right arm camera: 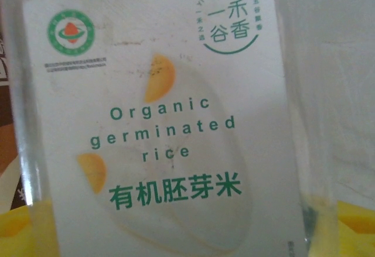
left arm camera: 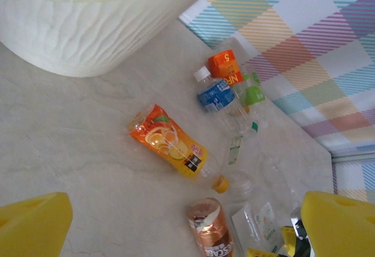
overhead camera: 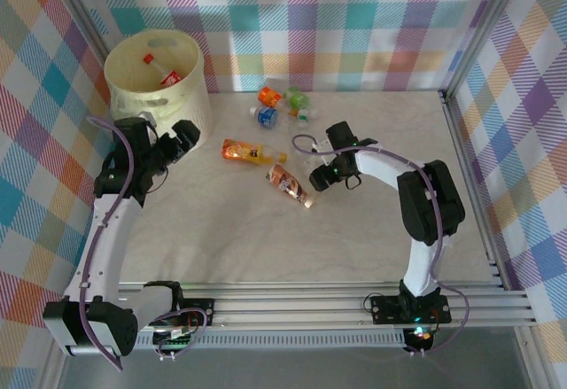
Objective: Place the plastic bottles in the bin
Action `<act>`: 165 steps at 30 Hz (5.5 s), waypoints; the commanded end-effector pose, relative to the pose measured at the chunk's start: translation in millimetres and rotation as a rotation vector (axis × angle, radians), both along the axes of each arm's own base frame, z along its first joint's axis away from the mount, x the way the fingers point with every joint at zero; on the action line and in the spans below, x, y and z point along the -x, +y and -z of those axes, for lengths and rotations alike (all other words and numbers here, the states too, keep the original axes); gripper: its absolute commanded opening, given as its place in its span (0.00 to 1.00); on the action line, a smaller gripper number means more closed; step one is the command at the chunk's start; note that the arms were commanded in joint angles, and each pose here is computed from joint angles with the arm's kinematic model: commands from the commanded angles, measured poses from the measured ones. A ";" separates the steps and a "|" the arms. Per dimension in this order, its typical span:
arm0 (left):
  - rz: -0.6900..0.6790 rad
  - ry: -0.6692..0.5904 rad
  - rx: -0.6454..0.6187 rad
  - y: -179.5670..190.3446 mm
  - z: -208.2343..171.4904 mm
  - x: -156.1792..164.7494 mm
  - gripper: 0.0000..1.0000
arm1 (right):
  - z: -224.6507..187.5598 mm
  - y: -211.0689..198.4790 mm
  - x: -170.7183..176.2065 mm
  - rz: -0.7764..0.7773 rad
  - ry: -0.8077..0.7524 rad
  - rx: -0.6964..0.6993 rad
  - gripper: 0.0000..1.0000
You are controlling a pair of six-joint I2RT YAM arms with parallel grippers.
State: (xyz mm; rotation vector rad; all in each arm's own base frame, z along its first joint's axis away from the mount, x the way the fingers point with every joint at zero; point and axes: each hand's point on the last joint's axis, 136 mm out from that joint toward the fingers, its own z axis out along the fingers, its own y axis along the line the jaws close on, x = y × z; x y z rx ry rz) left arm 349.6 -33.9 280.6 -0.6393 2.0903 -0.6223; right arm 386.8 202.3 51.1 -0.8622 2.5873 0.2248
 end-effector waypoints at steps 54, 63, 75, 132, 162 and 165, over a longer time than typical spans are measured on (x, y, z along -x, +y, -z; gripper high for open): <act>0.596 -0.143 0.191 -214.6 0.7 9.8 0.60 | -211.5 158.3 96.8 -0.277 -0.184 -0.814 0.61; 0.524 -0.146 0.144 -202.3 3.7 4.0 0.54 | -209.8 158.7 98.4 -0.301 -0.183 -0.795 0.74; 0.359 -0.147 0.052 -164.2 3.2 1.1 0.54 | -217.6 143.6 97.0 -0.296 -0.289 -0.738 1.00; -0.757 -0.450 -0.004 178.1 -156.8 -223.9 0.55 | -216.4 78.2 58.3 0.104 -0.463 -0.554 1.00; -0.673 -0.297 0.005 164.5 -146.3 -208.7 1.00 | -207.1 59.9 33.0 0.339 -0.480 -0.550 1.00; -0.612 -0.291 0.007 149.3 -146.8 -205.2 1.00 | -205.3 56.7 30.4 0.355 -0.484 -0.547 1.00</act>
